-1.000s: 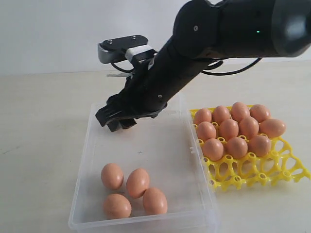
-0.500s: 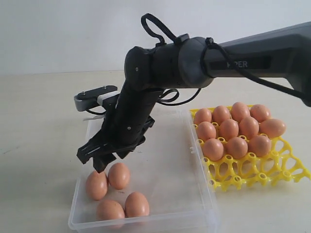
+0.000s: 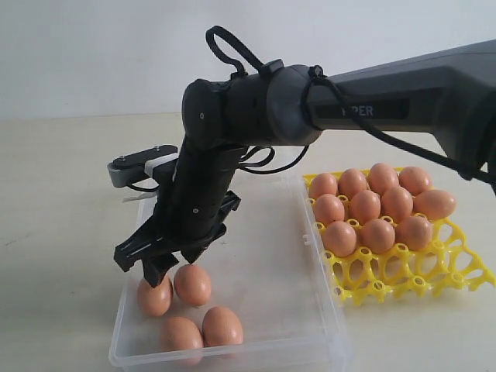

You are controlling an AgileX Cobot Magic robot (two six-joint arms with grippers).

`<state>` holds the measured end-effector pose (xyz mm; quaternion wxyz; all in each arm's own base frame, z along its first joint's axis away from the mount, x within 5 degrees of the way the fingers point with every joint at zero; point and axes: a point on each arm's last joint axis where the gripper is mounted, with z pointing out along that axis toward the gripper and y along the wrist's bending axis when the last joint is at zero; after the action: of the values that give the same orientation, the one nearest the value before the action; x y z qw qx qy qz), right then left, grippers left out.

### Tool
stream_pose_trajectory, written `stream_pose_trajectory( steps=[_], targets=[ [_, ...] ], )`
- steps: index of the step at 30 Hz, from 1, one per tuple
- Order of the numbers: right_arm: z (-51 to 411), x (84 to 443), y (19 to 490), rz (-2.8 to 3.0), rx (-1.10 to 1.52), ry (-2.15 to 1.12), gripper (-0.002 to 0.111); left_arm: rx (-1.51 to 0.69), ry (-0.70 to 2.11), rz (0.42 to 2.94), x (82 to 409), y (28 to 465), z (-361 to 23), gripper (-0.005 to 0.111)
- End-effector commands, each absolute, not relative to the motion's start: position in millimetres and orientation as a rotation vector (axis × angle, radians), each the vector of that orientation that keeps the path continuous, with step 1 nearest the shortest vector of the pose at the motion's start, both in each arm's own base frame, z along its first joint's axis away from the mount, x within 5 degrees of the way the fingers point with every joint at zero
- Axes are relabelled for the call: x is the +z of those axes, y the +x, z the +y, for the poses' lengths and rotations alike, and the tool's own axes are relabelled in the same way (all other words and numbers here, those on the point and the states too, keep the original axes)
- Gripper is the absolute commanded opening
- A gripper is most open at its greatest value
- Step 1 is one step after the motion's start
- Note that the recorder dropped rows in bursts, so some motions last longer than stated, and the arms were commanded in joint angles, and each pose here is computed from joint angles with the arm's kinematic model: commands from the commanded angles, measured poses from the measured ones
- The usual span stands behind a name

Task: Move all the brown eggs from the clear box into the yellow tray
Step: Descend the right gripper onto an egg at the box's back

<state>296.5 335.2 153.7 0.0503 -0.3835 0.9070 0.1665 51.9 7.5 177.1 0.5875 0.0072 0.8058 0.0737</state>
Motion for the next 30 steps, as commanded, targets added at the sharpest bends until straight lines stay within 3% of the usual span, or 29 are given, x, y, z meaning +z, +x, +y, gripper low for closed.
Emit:
stream_pose_trajectory(
  steps=[1,19,30],
  targets=[
    [335.6,156.0,297.2,2.753,0.48,-1.175,0.058,0.165,0.018,1.865,179.2,52.2,7.1,0.0],
    [330.5,154.9,302.2,2.771,0.41,-1.124,0.058,0.165,0.018,1.865,179.2,52.2,7.1,0.0],
    [333.7,132.5,306.2,2.802,0.405,-1.063,0.056,0.165,0.018,1.865,179.2,52.2,7.1,0.0]
  ],
)
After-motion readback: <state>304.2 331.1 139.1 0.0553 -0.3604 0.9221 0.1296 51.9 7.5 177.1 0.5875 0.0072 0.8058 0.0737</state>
